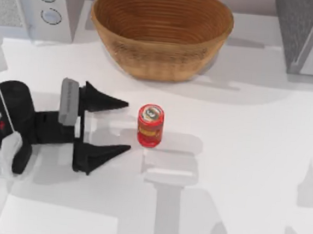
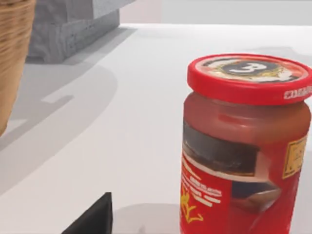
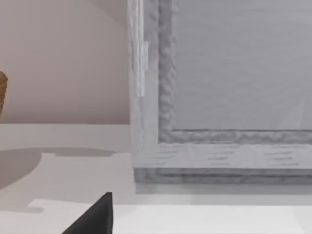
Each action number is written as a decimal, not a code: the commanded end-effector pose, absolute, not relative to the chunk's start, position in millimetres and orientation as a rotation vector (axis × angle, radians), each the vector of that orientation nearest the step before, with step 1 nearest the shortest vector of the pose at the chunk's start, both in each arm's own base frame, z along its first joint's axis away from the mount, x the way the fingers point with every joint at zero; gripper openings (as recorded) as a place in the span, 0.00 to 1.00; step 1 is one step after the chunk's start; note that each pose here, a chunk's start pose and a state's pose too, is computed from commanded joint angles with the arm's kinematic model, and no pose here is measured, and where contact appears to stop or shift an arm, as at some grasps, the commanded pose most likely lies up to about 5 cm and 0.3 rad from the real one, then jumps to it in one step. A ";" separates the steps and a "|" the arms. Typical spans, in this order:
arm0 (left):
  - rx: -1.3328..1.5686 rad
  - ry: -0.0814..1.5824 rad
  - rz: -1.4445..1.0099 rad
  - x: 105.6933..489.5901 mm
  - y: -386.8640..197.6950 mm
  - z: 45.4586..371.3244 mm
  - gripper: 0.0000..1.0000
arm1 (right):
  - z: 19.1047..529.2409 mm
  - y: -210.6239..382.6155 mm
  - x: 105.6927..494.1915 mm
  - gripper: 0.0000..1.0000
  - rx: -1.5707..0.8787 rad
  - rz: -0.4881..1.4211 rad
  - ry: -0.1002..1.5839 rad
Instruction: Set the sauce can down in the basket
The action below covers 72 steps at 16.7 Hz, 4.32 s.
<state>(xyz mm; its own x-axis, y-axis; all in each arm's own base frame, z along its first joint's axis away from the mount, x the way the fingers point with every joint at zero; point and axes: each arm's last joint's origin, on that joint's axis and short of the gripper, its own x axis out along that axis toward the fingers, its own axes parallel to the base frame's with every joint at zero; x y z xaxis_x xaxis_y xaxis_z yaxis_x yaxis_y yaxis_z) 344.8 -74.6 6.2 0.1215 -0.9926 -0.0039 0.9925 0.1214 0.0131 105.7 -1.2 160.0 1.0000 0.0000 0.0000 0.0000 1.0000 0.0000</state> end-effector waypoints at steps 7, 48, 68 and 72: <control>0.014 -0.006 -1.449 348.8 -92.7 7.0 1.00 | 160.0 -1.2 105.7 1.00 0.000 0.000 0.000; 0.018 0.000 -1.443 315.9 -86.1 68.0 0.00 | 160.0 -1.2 105.7 1.00 0.000 0.000 0.000; 0.006 0.039 -1.270 323.8 -72.2 128.1 0.00 | 160.0 -1.2 105.7 1.00 0.000 0.000 0.000; 0.041 -0.030 -1.018 384.7 -95.0 183.8 0.00 | 160.0 -1.2 105.7 1.00 0.000 0.000 0.000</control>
